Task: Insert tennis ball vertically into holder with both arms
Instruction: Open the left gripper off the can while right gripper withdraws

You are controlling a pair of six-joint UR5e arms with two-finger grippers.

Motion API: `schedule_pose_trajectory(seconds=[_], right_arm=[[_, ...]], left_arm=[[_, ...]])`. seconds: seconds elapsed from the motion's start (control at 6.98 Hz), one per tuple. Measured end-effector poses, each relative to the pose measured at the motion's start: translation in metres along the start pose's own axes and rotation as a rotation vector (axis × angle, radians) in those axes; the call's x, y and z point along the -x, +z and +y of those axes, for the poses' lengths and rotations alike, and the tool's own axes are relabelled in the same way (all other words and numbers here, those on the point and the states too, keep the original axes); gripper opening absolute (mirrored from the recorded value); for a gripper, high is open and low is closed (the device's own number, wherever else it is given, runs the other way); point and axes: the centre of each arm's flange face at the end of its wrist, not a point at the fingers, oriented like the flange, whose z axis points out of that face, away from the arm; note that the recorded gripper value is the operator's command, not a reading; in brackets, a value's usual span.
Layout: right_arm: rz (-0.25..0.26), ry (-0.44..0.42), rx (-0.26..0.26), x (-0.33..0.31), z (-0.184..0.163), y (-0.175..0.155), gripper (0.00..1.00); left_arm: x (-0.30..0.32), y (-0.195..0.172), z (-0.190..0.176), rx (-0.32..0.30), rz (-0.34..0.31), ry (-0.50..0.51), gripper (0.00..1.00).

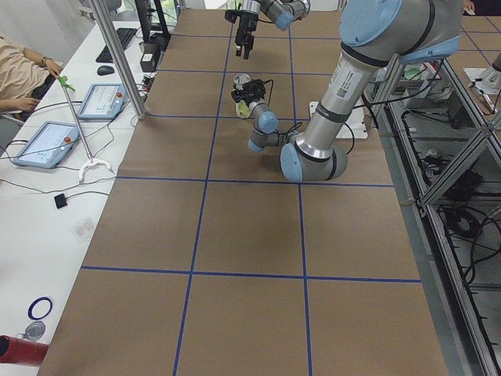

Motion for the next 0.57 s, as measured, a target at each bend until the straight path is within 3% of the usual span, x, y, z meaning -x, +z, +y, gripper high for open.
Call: schedule_pose_trajectory(seconds=[0.29, 0.57], right_arm=[[0.056, -0.04, -0.021, -0.004, -0.017, -0.005, 1.0], [0.142, -0.097, -0.042, -0.015, -0.035, -0.005, 1.0]], left_arm=[[-0.004, 0.002, -0.013, -0.028, 0.009, -0.005, 0.99], [-0.01, 0.002, -0.036, -0.078, 0.025, -0.013, 0.99]])
